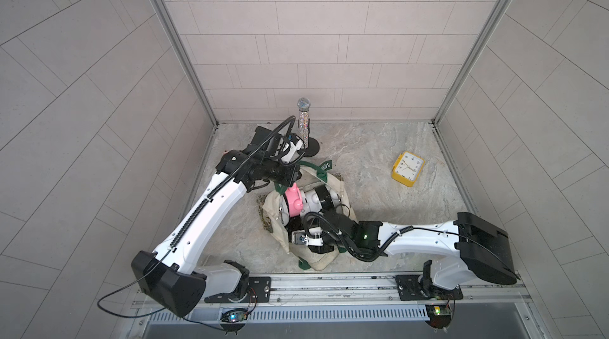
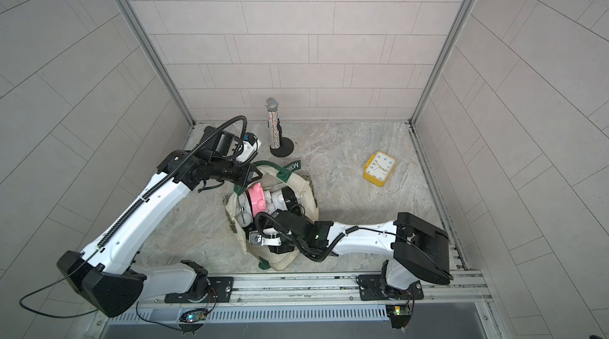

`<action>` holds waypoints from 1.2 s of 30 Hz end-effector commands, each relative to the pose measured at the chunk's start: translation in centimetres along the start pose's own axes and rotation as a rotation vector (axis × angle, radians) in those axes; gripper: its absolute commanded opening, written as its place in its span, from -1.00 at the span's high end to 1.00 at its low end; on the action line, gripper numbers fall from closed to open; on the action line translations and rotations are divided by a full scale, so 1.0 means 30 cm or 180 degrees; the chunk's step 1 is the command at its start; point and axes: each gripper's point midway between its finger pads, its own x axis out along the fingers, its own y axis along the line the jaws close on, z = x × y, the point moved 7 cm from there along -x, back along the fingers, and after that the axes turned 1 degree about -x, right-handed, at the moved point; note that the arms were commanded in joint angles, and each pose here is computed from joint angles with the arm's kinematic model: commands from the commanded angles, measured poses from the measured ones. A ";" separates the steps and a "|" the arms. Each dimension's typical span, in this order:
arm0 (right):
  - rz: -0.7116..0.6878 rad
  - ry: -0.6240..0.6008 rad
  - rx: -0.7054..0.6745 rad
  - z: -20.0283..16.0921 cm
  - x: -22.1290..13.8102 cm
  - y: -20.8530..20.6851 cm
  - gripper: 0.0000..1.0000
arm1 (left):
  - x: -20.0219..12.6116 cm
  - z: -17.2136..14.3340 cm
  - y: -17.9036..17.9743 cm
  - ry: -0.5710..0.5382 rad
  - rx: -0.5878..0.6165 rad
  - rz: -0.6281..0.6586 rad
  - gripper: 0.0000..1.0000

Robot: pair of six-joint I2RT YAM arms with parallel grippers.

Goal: Take the alarm clock out of the canvas bag
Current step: Pick up the alarm from the canvas bag.

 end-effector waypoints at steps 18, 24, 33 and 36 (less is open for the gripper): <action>-0.0214 -0.0148 -0.0636 -0.016 0.112 0.013 0.30 | -0.064 0.137 -0.051 -0.0675 -0.0107 -0.0256 1.00; -0.0312 -0.0157 -0.0612 -0.026 0.120 0.004 0.58 | -0.066 0.134 -0.049 -0.0675 -0.0142 -0.0247 1.00; -0.0612 -0.0097 -0.0421 -0.015 0.130 -0.042 0.82 | -0.073 0.133 -0.053 -0.0684 -0.0154 -0.0274 1.00; -0.0651 -0.0103 -0.0385 -0.011 0.123 -0.051 0.95 | -0.071 0.132 -0.051 -0.0682 -0.0158 -0.0262 1.00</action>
